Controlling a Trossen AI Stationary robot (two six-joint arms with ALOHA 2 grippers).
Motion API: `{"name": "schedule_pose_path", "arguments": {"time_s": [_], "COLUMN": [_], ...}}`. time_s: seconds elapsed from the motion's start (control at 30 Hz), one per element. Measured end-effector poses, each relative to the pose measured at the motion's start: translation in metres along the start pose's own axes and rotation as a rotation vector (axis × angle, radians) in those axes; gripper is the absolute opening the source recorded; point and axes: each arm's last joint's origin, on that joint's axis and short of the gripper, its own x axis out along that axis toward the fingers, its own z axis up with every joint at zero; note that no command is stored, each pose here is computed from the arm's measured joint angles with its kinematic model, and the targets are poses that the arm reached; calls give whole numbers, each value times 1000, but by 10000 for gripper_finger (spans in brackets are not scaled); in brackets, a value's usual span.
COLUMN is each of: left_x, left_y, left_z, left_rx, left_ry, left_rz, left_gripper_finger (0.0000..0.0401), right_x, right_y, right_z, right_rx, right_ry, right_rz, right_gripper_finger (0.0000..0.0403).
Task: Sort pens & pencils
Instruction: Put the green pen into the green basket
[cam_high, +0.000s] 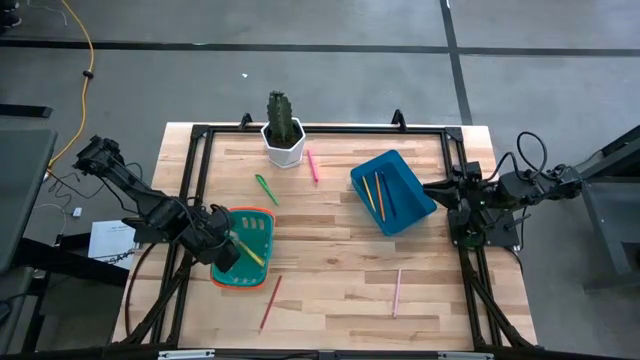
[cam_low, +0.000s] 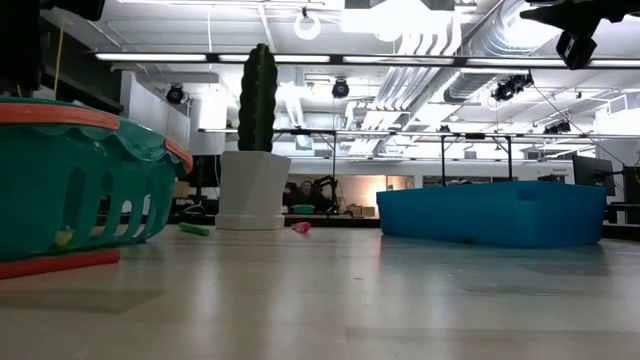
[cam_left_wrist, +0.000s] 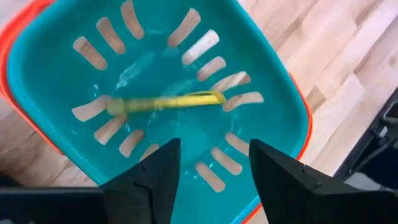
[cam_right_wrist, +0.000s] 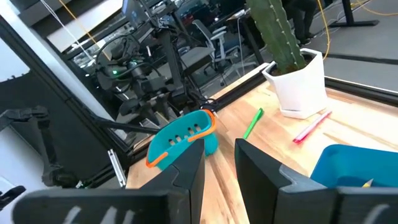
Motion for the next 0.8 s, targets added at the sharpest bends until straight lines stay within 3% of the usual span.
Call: {"name": "schedule_pose_path", "arguments": {"time_s": [0.37, 0.6, 0.8], "left_x": [-5, -34, -55], "left_y": [-11, -17, 4], "left_z": [12, 48, 81], "left_rx": [37, 57, 155], "left_ry": [-333, -633, -633], "left_rz": [-65, -153, -136], "left_gripper_finger": [156, 145, 145], "right_x": [9, 38, 54], "right_y": [7, 27, 25], "right_z": [2, 4, 3], "right_rx": [36, -43, -13], "right_ry": [-15, -66, -22], "right_rz": [18, 57, 84], "right_gripper_finger": [81, 81, 81]}}
